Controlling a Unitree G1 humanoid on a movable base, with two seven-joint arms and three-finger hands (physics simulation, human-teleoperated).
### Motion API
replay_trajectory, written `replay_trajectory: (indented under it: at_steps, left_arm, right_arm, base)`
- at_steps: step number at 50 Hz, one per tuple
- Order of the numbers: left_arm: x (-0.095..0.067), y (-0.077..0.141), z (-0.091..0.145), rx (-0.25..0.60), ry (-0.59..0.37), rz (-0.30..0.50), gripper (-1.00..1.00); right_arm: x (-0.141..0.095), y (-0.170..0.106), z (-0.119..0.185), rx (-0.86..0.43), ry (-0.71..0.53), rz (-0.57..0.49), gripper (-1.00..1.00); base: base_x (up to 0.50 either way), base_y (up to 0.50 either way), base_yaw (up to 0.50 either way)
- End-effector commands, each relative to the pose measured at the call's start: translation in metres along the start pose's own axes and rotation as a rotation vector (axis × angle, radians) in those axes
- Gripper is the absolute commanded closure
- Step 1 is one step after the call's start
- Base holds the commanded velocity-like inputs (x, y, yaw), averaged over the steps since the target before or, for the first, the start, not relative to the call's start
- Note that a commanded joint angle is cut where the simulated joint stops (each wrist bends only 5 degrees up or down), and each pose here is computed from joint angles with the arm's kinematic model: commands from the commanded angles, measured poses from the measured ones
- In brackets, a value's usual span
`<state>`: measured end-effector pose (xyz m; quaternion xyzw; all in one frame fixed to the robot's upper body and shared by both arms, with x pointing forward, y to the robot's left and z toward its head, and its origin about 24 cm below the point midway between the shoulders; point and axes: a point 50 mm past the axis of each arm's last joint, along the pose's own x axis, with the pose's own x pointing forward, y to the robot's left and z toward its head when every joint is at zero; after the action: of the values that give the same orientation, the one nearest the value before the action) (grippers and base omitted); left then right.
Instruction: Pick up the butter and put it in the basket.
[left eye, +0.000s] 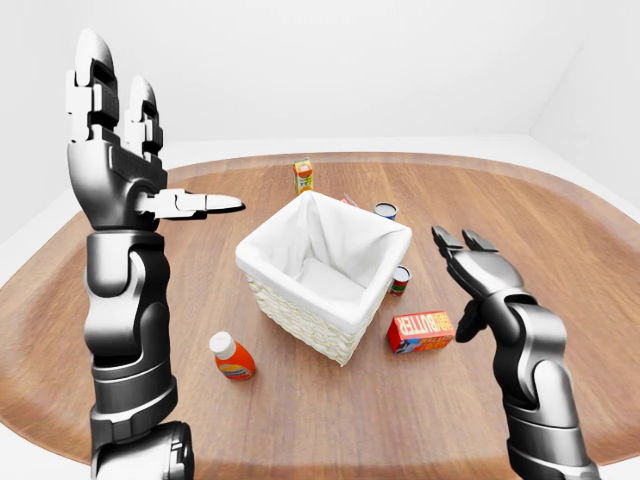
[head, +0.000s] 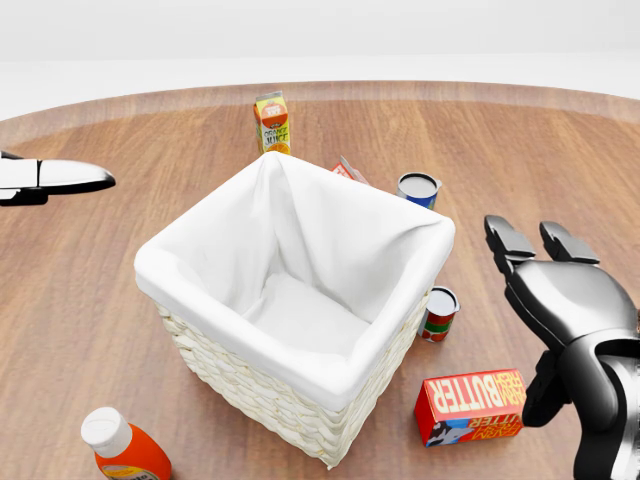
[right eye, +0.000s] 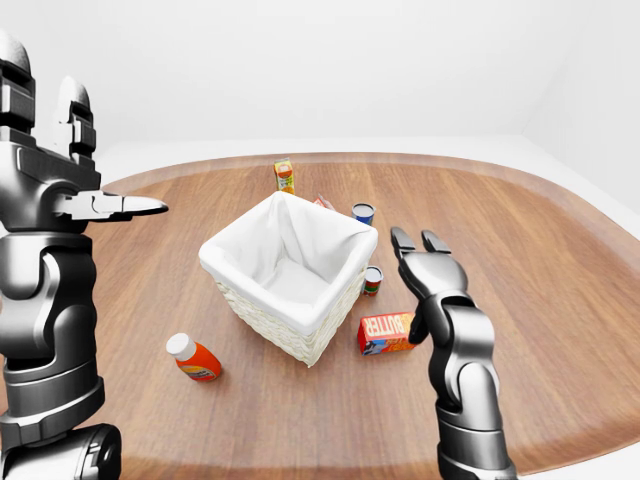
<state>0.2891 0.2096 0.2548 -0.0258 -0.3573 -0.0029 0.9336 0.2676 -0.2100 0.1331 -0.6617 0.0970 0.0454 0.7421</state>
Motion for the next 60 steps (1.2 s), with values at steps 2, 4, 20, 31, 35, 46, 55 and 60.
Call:
replay_trajectory:
  at_steps: [2,4,20,31,35,46,55,60]
  left_arm:
    - [-0.001,0.002,-0.002,0.001,0.009,0.005,-1.00]
    - [-0.001,0.002,-0.002,0.001,0.008,0.006,-1.00]
    - [-0.001,0.005,-0.008,0.004,0.039,0.010,-1.00]
    - [-0.002,0.008,-0.009,0.007,0.044,0.016,-1.00]
    - [-0.003,0.008,-0.010,0.005,0.046,0.016,-1.00]
    - [-0.004,0.009,-0.014,0.010,0.067,0.021,-1.00]
    - [-0.005,0.009,-0.017,0.011,0.076,0.023,-1.00]
    - [-0.005,0.010,-0.016,0.014,0.075,0.026,-1.00]
  right_arm:
    - [0.011,0.025,-0.007,-0.103,0.104,0.111,-1.00]
    - [0.012,0.027,-0.007,-0.112,0.115,0.118,-1.00]
    - [0.028,0.060,-0.009,-0.216,0.178,0.277,-1.00]
    - [0.040,0.077,-0.014,-0.261,0.196,0.377,-1.00]
    - [0.043,0.080,-0.015,-0.269,0.199,0.402,-1.00]
    - [0.058,0.094,-0.014,-0.259,0.176,0.449,-1.00]
    - [0.074,0.106,-0.007,-0.223,0.131,0.449,-1.00]
    - [0.081,0.111,-0.006,-0.194,0.119,0.443,-1.00]
  base:
    - [0.00,0.00,0.00]
    - [0.00,0.00,0.00]
    - [0.00,0.00,0.00]
    - [0.00,0.00,0.00]
    - [0.00,0.00,0.00]
    - [0.00,0.00,0.00]
    - [0.00,0.00,0.00]
    - [0.00,0.00,0.00]
